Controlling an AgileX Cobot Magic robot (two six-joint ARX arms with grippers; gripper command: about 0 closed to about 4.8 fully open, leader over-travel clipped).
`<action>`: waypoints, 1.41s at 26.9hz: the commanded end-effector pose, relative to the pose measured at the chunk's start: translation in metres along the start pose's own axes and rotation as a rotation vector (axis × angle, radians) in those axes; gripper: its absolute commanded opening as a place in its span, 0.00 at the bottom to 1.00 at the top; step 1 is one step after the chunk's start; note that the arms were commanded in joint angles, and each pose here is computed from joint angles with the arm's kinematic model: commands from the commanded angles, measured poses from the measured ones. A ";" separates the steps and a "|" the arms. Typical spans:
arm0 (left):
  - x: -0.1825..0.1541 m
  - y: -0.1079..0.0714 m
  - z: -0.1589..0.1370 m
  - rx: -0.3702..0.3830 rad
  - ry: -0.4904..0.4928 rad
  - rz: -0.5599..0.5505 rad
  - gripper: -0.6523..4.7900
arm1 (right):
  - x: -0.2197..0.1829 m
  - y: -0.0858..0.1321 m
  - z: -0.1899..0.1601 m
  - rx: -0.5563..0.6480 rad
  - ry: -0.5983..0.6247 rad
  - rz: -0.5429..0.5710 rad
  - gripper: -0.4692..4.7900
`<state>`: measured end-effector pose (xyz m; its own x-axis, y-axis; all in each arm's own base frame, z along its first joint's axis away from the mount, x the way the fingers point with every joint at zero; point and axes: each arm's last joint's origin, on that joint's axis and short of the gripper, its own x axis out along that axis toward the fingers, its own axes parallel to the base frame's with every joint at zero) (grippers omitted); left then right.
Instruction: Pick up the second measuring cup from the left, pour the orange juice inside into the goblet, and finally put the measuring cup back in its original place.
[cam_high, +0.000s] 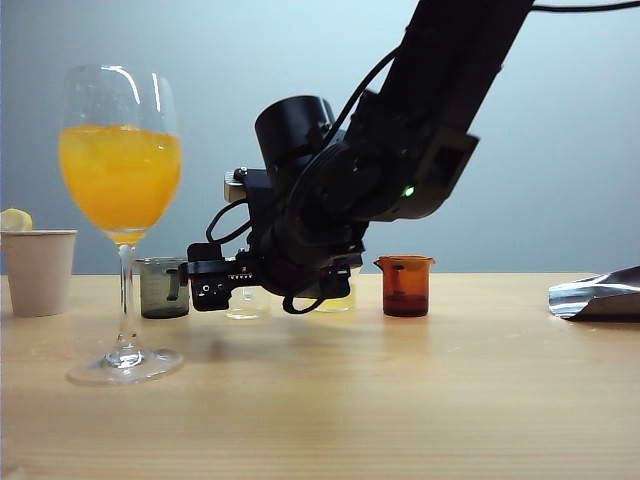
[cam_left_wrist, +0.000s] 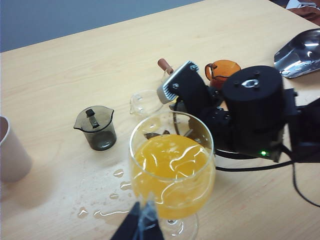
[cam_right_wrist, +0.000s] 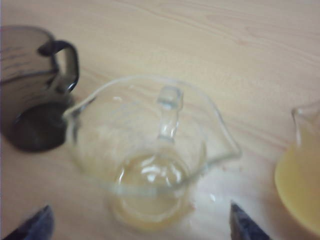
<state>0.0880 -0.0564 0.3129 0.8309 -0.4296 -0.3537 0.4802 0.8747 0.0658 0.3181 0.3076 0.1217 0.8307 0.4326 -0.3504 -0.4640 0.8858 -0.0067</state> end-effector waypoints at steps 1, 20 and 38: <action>-0.001 0.000 0.002 -0.002 -0.013 0.001 0.11 | -0.014 0.000 0.004 0.028 -0.015 0.006 1.00; -0.003 -0.002 0.003 -0.049 -0.035 -0.101 0.11 | -0.155 -0.034 0.026 0.003 0.125 0.139 0.08; -0.008 -0.004 -0.059 -0.194 -0.296 -0.129 0.11 | -0.306 -0.079 0.029 0.002 -0.006 0.229 0.08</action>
<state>0.0625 -0.0425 0.2641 0.8300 -0.5531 -0.0718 0.5417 0.8301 -0.1327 0.1139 0.1149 0.2607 0.7077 0.6227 -0.3336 -0.6386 0.7659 0.0748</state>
